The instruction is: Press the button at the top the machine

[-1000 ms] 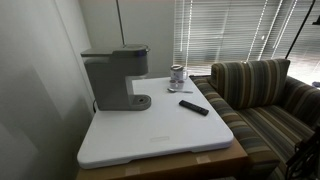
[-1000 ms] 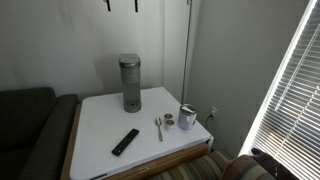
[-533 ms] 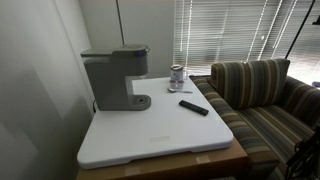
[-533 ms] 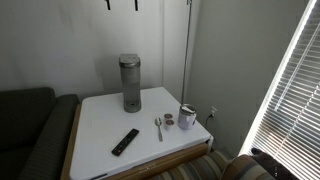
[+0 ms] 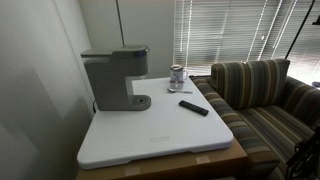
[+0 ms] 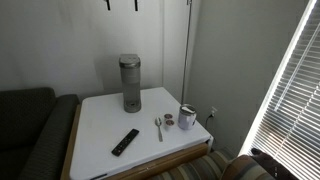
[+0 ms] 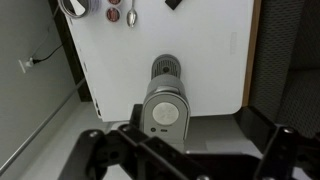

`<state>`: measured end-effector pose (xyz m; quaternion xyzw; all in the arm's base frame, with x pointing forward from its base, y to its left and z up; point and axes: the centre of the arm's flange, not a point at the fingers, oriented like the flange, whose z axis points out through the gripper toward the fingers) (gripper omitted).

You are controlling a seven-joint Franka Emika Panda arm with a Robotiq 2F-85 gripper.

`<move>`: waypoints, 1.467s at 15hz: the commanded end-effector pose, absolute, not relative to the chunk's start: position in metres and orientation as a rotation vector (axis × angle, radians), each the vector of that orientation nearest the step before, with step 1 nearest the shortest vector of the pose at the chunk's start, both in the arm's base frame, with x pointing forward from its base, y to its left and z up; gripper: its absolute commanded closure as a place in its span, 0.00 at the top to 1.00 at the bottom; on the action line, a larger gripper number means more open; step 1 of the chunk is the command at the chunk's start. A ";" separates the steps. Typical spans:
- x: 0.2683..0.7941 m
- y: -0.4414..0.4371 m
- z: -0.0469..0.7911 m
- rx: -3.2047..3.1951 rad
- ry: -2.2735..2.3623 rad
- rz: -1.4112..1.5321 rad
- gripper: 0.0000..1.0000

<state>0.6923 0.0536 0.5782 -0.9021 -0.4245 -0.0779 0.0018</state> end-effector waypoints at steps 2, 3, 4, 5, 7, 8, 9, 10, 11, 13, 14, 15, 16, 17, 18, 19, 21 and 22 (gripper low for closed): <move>0.743 0.060 0.597 -2.798 -1.453 -0.120 1.00; 0.751 0.064 0.597 -2.782 -1.485 -0.091 1.00; 0.761 0.070 0.595 -2.757 -1.532 -0.054 1.00; 0.769 0.077 0.591 -2.733 -1.570 -0.018 1.00; 0.782 0.092 0.580 -2.693 -1.636 0.040 1.00; 0.785 0.099 0.571 -2.677 -1.668 0.051 1.00; 0.789 0.106 0.565 -2.666 -1.700 0.050 1.00; 0.793 0.113 0.559 -2.657 -1.720 0.030 1.00; 0.797 0.119 0.554 -2.660 -1.728 0.014 1.00; 0.802 0.130 0.548 -2.689 -1.696 -0.078 1.00; 0.805 0.134 0.547 -2.710 -1.661 -0.143 1.00; 0.809 0.137 0.546 -2.730 -1.617 -0.203 1.00; 0.815 0.138 0.545 -2.740 -1.585 -0.251 1.00; 0.819 0.138 0.544 -2.750 -1.551 -0.267 1.00; 0.752 0.129 0.521 -2.745 -1.601 -0.205 1.00; 0.755 0.130 0.519 -2.753 -1.582 -0.224 1.00; 0.756 0.130 0.517 -2.759 -1.568 -0.231 1.00; 0.756 0.127 0.518 -2.763 -1.561 -0.213 1.00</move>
